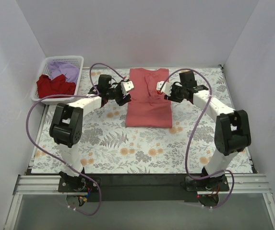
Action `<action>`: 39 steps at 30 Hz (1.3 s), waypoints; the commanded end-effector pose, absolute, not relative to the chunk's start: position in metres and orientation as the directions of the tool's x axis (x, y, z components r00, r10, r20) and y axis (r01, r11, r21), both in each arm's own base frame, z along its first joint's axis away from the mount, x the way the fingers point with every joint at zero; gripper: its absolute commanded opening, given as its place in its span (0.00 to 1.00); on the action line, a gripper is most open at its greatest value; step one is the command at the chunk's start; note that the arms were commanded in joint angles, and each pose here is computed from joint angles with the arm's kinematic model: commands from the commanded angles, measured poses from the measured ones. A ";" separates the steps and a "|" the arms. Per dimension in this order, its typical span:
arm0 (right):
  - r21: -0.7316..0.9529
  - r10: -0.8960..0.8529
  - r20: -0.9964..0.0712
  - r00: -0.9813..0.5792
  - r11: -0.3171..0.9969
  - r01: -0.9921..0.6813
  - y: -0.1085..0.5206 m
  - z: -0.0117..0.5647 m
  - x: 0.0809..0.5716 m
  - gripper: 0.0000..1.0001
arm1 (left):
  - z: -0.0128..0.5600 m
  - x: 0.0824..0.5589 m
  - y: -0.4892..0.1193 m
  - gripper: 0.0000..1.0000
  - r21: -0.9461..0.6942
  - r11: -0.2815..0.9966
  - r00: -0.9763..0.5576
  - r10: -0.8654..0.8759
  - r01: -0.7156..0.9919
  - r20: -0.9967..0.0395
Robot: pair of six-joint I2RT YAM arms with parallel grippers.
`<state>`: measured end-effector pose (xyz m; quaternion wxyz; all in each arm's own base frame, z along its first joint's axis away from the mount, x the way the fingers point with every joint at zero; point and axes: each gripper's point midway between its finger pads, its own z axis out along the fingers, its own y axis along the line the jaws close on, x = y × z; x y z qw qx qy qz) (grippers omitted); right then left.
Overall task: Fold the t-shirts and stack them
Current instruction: Fold the tshirt
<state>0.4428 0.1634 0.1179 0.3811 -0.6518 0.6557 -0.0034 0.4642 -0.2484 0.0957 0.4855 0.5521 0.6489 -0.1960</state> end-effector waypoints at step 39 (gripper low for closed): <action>-0.308 -0.879 -0.473 0.070 0.090 -0.947 0.175 0.041 0.324 0.01 | 0.051 0.335 -0.263 0.00 0.187 0.069 0.113 0.582 0.980 -0.805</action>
